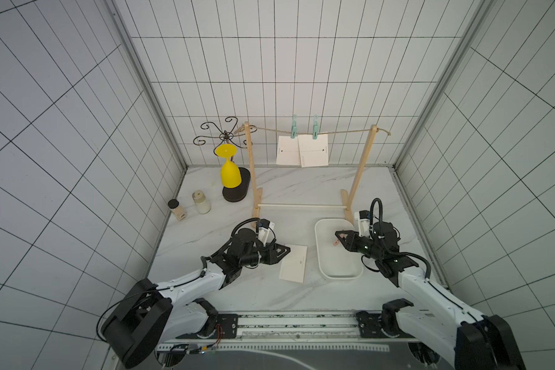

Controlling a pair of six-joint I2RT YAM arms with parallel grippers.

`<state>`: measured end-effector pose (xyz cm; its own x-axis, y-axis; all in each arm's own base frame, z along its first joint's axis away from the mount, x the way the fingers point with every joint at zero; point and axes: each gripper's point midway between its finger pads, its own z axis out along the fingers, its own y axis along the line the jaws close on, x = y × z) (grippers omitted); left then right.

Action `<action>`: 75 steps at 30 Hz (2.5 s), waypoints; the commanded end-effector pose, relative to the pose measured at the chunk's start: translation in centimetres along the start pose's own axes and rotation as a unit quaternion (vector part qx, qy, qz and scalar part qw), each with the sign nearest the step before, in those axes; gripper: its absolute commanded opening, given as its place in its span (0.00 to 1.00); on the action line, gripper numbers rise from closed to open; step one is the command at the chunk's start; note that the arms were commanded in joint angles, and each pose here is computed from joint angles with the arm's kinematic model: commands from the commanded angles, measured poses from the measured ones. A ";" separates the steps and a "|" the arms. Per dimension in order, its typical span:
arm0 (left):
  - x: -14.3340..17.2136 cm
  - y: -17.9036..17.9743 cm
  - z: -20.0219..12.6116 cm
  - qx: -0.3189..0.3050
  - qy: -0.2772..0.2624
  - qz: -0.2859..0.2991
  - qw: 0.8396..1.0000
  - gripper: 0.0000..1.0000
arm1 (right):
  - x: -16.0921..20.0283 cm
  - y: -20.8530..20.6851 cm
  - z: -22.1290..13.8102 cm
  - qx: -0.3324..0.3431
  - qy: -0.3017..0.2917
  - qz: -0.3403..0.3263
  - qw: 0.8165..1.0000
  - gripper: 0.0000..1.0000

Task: Remove the postcards from the strings
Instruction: Place the clamp in the storage box, then pinch the postcard on the clothesline.

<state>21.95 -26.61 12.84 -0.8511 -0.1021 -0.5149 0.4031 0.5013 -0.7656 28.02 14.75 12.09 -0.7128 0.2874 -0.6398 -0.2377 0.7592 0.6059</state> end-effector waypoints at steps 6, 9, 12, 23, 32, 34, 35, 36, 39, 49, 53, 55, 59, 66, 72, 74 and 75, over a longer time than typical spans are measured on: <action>-1.2 -1.0 0.2 0.012 -0.012 0.010 1.000 0.39 | 2.3 -2.2 1.2 0.041 0.021 0.020 0.999 0.02; -1.9 -1.6 0.2 0.014 -0.016 0.018 1.000 0.40 | 2.5 -2.2 1.3 0.043 0.023 0.023 0.999 0.36; -3.0 -2.4 0.0 0.016 -0.026 0.028 0.999 0.41 | 1.9 -2.0 1.2 0.043 0.017 0.021 0.999 0.53; -12.3 -7.1 -4.0 0.016 -0.166 0.095 0.981 0.47 | -5.5 2.8 -1.8 0.029 -0.062 -0.047 0.997 0.67; -20.9 -13.0 -5.7 0.024 -0.251 0.198 0.947 0.50 | -16.2 14.7 -6.8 -0.101 -0.159 -0.164 0.968 0.94; -22.2 -13.8 -5.4 0.030 -0.259 0.208 0.943 0.52 | -17.9 17.5 -7.8 -0.136 -0.166 -0.190 0.958 0.94; -22.7 -14.3 -5.3 0.034 -0.263 0.215 0.940 0.53 | -19.0 18.8 -8.5 -0.148 -0.176 -0.200 0.952 0.94; -23.2 -14.5 -5.1 0.037 -0.266 0.222 0.937 0.54 | -20.1 19.9 -9.2 -0.159 -0.187 -0.210 0.947 0.94; -24.3 -15.2 -4.5 0.046 -0.271 0.236 0.932 0.57 | -22.5 23.4 -11.1 -0.197 -0.209 -0.242 0.927 0.94; -27.1 -17.0 -2.3 0.087 -0.271 0.255 0.924 0.59 | -28.6 30.3 -14.2 -0.256 -0.261 -0.317 0.875 0.94; -28.1 -16.3 -1.6 0.080 -0.272 0.254 0.925 0.61 | -31.0 31.6 -14.0 -0.257 -0.277 -0.329 0.865 0.94; -28.6 -15.7 -1.3 0.074 -0.271 0.252 0.926 0.62 | -32.0 32.0 -13.6 -0.259 -0.277 -0.335 0.862 0.94; -30.0 -14.6 -0.8 0.061 -0.272 0.246 0.928 0.63 | -34.2 32.5 -12.9 -0.259 -0.286 -0.344 0.856 0.94; -31.8 -13.0 0.5 0.044 -0.264 0.245 0.932 0.63 | -37.1 31.2 -11.1 -0.256 -0.286 -0.342 0.858 0.93; -31.9 -12.1 1.7 0.041 -0.253 0.242 0.936 0.64 | -38.6 30.5 -10.9 -0.255 -0.291 -0.347 0.854 0.93; -31.6 -12.3 2.0 0.054 -0.245 0.245 0.936 0.64 | -38.9 30.3 -10.8 -0.256 -0.291 -0.346 0.854 0.93; -31.6 -12.2 2.2 0.057 -0.243 0.243 0.937 0.64 | -39.0 30.2 -10.7 -0.258 -0.291 -0.346 0.854 0.93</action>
<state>44.57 -30.80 37.19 -0.3203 -0.2856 -0.9033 0.7351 0.5265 -0.4271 43.49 20.68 57.20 0.0494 0.2148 -0.9754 -0.8149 0.5734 0.0850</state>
